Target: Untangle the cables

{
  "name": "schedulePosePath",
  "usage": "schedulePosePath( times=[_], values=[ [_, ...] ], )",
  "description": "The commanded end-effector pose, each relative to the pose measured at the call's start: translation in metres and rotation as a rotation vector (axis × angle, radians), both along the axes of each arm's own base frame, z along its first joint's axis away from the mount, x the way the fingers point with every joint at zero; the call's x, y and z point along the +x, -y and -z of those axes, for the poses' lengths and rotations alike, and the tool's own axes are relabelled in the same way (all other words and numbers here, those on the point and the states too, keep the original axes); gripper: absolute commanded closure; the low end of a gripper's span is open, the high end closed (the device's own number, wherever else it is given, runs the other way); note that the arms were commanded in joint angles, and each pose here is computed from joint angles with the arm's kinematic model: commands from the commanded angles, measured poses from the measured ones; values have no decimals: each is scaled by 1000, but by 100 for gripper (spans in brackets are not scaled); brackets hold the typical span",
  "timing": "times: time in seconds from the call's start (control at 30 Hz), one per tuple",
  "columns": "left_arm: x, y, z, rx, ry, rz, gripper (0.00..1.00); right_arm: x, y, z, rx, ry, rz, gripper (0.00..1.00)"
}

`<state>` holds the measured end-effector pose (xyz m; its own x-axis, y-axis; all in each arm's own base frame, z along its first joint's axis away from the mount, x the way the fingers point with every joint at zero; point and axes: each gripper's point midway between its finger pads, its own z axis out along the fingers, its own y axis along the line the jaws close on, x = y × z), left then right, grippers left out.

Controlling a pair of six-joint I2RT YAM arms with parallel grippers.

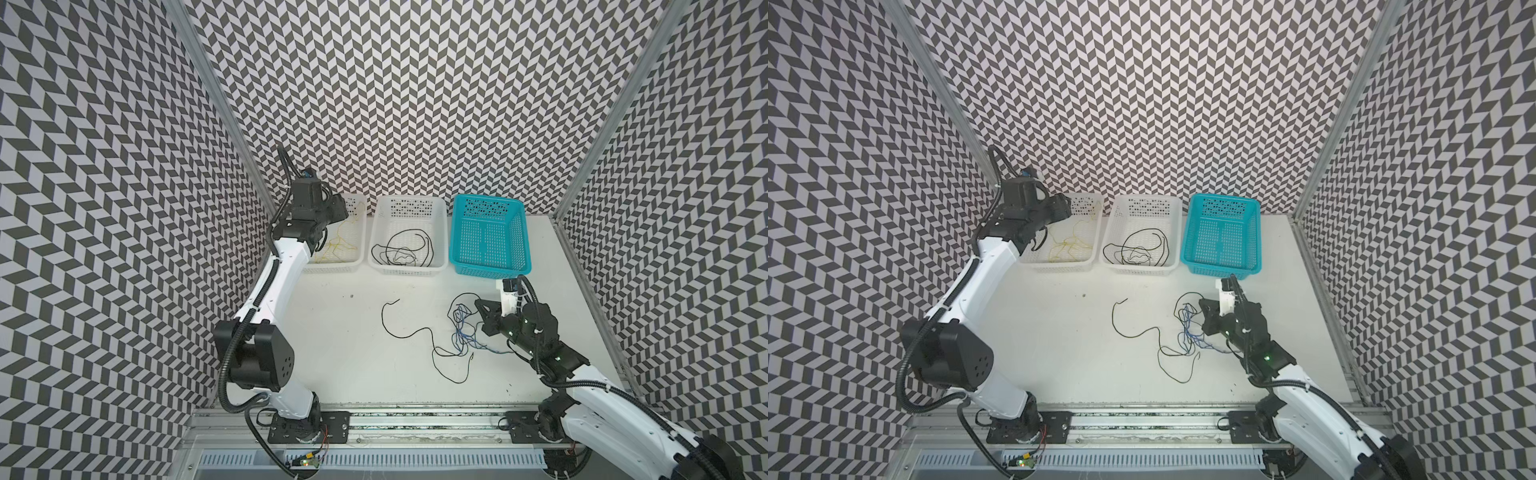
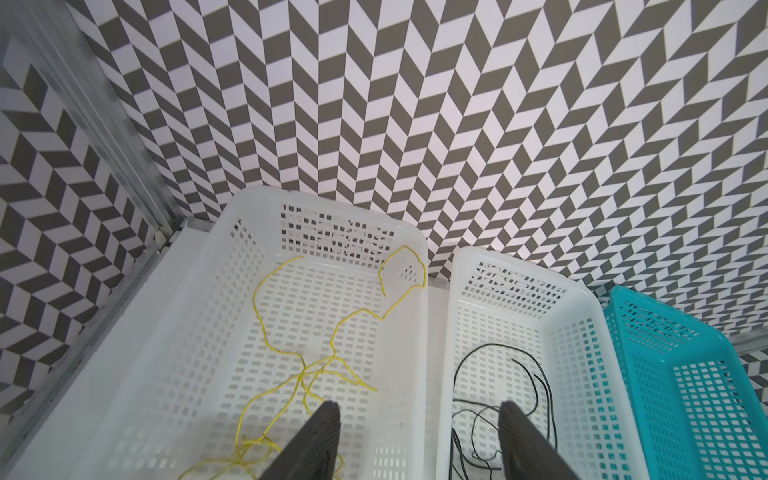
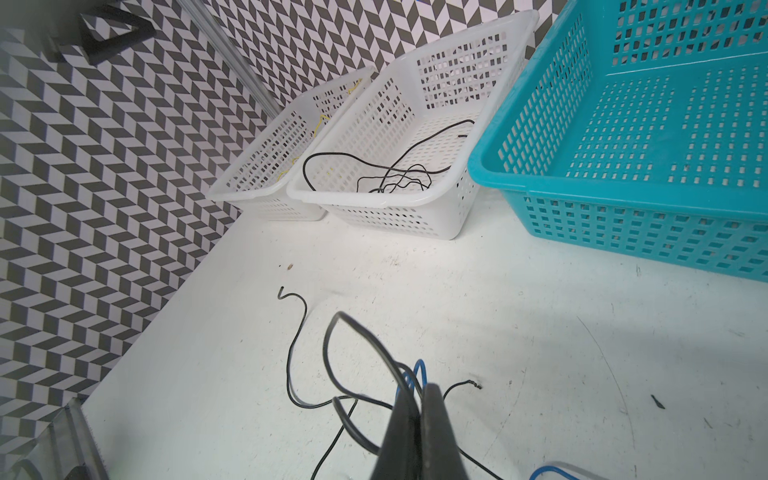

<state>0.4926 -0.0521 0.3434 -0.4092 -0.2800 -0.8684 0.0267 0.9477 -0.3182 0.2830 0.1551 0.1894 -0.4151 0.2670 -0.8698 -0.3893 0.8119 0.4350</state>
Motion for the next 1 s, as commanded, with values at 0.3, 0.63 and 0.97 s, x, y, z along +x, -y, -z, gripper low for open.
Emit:
schedulePosePath(
  times=[0.3,0.63,0.97],
  values=[
    [-129,85,-16,-163,95,272,34,-2,-46,-90,-22,147,-202,100],
    [-219,156,-60,-438,303,765,33,-18,-86,-152,-54,252,-398,100],
    [-299,213,-58,-372,305,1206,38,-33,-108,-167,-61,336,-478,100]
  ],
)
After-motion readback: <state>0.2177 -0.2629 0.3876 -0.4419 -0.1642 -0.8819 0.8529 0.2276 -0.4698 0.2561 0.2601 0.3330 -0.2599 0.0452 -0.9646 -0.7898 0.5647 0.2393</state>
